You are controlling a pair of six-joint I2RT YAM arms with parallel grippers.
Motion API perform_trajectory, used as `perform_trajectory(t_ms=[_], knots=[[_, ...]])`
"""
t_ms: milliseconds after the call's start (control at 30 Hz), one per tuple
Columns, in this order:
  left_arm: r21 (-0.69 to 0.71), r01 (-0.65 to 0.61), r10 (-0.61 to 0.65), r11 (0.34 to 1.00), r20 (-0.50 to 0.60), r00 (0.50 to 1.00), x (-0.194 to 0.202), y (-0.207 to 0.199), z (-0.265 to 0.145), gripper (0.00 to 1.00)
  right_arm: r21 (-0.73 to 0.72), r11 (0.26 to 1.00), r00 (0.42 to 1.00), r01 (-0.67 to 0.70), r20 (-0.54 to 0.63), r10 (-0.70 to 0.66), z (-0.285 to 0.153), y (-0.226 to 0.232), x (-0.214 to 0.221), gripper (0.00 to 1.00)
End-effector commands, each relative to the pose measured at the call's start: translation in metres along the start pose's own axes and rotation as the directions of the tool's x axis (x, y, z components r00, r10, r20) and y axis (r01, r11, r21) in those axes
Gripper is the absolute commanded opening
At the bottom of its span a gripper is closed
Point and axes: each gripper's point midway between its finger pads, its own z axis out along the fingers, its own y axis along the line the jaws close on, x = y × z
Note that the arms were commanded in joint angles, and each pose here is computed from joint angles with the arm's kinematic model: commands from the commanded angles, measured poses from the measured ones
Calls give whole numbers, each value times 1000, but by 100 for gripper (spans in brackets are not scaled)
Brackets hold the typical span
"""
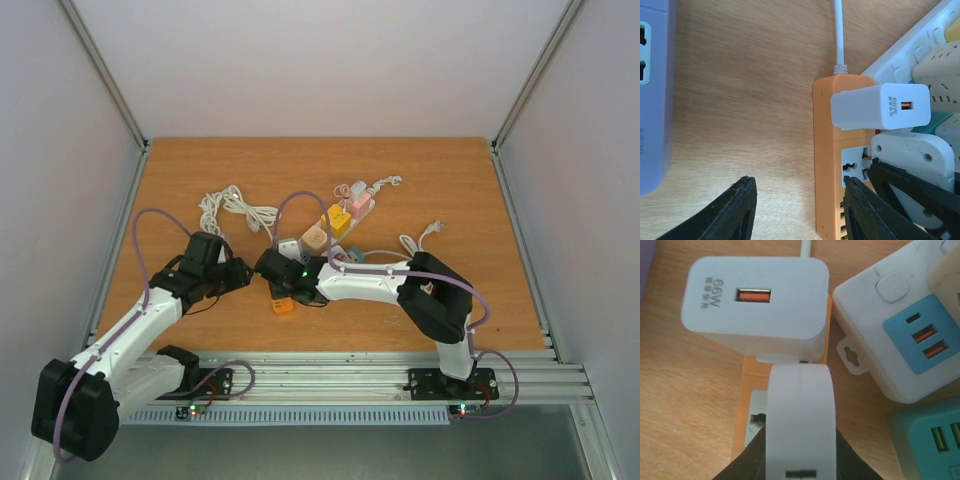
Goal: Insert the plug
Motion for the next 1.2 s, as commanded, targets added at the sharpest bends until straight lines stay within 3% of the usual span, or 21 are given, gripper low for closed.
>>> perform_trajectory(t_ms=[0,300,433,667,1167], knots=[[6,-21,21,1000,44,999,-15,-7,-7,50,53,999,1000,-9,-2,9,8,-5,5,1],[5,-22,22,1000,54,998,-18,-8,-12,50,90,996,1000,22,11,-23,3,-4,8,1],[-11,-12,13,1000,119,993,-31,-9,-27,50,101,994,1000,29,-6,-28,8,-1,15,1],[20,2,-7,1000,256,967,-60,-25,-62,53,121,993,998,-2,-60,9,22,3,35,1],[-30,-13,22,999,330,944,-85,-35,-101,54,323,944,979,66,-204,1,49,-9,64,1]])
